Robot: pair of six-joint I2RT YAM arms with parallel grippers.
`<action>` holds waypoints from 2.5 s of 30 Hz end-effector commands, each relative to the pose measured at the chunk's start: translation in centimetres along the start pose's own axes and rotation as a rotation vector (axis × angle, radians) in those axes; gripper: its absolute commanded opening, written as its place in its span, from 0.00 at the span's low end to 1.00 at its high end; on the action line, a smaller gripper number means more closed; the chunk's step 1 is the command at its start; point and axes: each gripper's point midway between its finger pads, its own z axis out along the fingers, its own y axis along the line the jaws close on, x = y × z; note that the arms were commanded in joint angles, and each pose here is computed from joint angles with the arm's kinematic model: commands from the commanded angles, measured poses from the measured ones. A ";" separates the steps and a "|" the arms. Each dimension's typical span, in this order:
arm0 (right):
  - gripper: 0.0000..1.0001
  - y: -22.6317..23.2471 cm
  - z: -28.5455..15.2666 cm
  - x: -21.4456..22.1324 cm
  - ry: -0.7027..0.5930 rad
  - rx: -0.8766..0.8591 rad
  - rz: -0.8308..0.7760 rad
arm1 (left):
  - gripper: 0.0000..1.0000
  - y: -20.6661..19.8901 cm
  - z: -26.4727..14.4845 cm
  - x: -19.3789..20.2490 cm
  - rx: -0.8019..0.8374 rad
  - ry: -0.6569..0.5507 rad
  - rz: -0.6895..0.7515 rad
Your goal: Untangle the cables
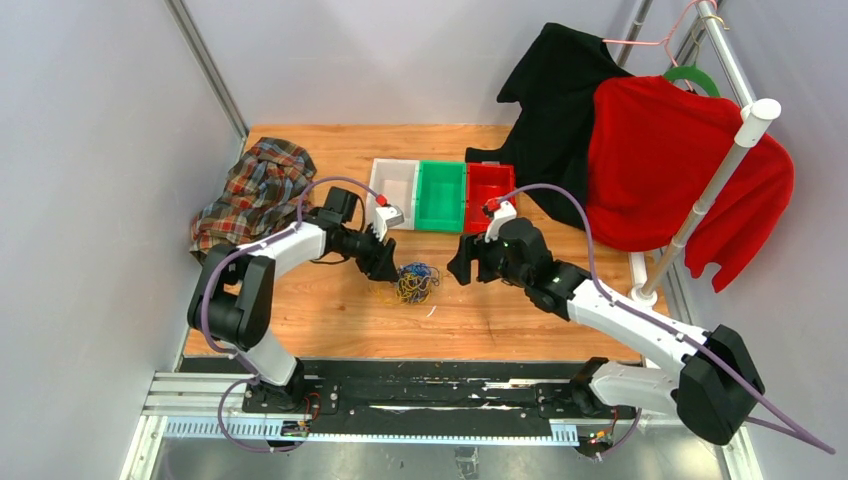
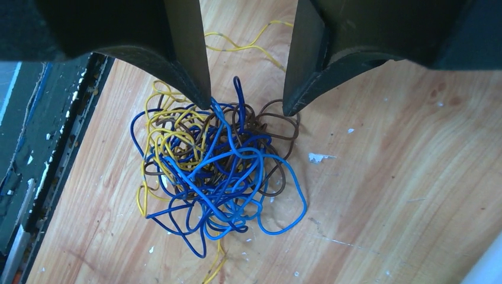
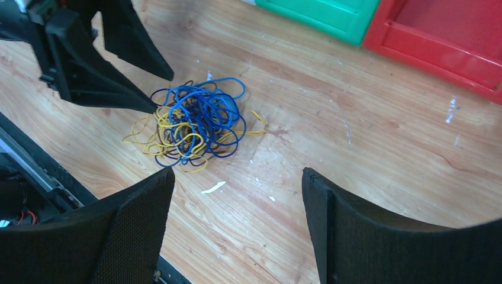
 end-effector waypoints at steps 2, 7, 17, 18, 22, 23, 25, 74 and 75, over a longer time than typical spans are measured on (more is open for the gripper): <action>0.79 1.8 0.4 -1.1 -0.012 -0.012 -0.082 | 0.44 -0.6 0.6 -0.5 0.050 -0.004 0.002; 0.78 2.8 1.4 -0.9 0.007 -0.031 -0.117 | 0.11 -1.4 -0.8 -1.6 0.044 0.005 0.033; 0.80 6.3 4.2 -2.6 -0.040 -0.112 -0.198 | 0.01 -5.5 -5.3 -3.5 0.040 -0.019 0.077; 0.80 6.9 4.3 -3.1 -0.056 -0.132 -0.201 | 0.01 -5.9 -5.6 -3.7 0.044 -0.027 0.071; 0.80 9.9 4.8 -4.0 -0.121 -0.225 -0.236 | 0.01 -7.2 -7.0 -5.6 0.045 -0.071 0.064; 0.80 10.3 5.1 -4.1 -0.127 -0.230 -0.240 | 0.01 -7.6 -7.4 -6.1 0.049 -0.079 0.063; 0.80 10.8 5.6 -4.3 -0.133 -0.238 -0.241 | 0.01 -8.3 -8.1 -6.9 0.056 -0.096 0.061; 0.72 4.9 8.9 5.9 -0.060 0.066 -0.042 | 0.00 -20.2 -32.5 -31.7 -0.357 -0.794 0.449; 0.72 4.7 8.6 6.0 -0.058 0.068 -0.043 | 0.00 -20.2 -33.4 -32.5 -0.392 -0.829 0.460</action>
